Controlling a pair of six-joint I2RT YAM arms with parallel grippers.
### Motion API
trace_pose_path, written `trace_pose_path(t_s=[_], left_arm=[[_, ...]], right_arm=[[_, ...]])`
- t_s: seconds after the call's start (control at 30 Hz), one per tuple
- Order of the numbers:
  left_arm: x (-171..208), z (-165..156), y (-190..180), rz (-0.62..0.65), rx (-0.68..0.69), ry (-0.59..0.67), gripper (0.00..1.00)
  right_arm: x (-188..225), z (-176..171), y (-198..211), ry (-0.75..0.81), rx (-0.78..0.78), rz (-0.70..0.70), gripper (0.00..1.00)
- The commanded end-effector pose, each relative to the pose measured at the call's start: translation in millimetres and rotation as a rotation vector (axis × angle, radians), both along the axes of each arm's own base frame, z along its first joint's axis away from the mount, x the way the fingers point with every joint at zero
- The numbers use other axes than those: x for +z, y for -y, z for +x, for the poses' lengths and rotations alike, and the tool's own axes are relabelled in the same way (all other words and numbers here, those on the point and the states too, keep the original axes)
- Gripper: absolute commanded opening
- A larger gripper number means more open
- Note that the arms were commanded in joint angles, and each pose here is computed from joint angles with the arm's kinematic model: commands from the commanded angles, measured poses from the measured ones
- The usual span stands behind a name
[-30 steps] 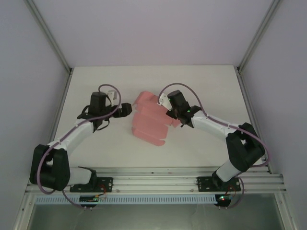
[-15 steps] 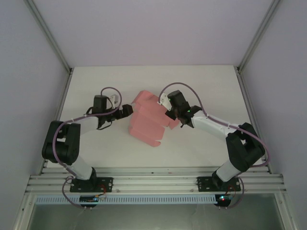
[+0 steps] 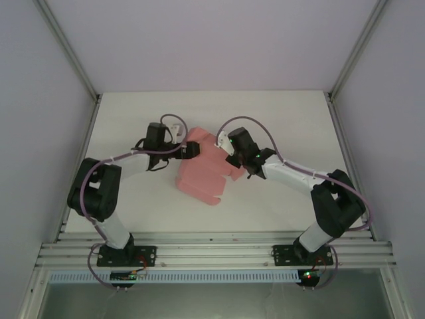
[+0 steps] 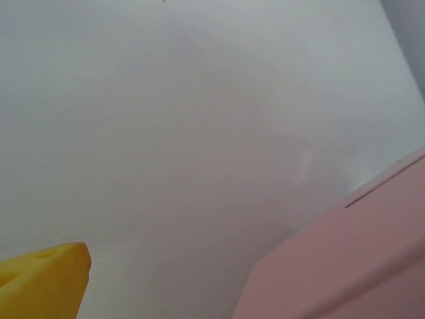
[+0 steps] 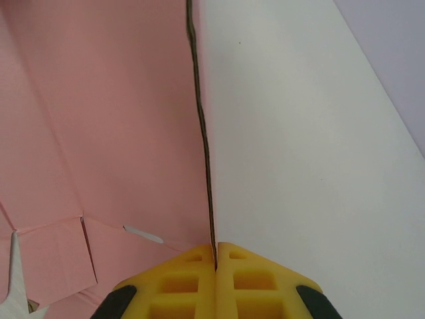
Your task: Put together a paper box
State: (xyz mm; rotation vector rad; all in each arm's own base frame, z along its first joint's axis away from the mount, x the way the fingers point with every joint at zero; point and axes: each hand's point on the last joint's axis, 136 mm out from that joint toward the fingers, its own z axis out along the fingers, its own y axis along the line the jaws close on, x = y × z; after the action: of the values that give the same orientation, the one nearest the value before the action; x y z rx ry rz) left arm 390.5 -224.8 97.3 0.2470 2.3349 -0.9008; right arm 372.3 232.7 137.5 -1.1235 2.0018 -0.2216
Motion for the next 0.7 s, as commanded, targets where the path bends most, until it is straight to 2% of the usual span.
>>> trace_pose_path(t_s=[0.0,0.1,0.13,0.27,0.4,0.5,0.67], left_arm=[[-19,0,-8,0.149,0.022,-0.016,0.99],[-26,-5,-10,0.202,0.027,-0.021,1.00],[-23,-7,-7,0.180,0.015,-0.020,1.00],[7,-22,-3,-0.015,-0.018,-0.006,1.00],[30,-32,-20,-0.138,0.020,-0.009,1.00],[40,-38,-36,-0.139,0.054,0.005,1.00],[46,-36,-66,-0.062,0.172,0.024,1.00]], right_arm=[[0,2,-5,0.022,0.003,0.000,0.00],[1,2,-6,0.054,0.027,-0.031,0.00],[2,2,-6,0.067,0.034,-0.054,0.00],[7,10,1,0.147,0.046,-0.221,0.00],[18,23,9,0.239,0.029,-0.387,0.00],[23,27,5,0.311,0.034,-0.453,0.00],[20,24,-10,0.409,0.049,-0.461,0.00]])
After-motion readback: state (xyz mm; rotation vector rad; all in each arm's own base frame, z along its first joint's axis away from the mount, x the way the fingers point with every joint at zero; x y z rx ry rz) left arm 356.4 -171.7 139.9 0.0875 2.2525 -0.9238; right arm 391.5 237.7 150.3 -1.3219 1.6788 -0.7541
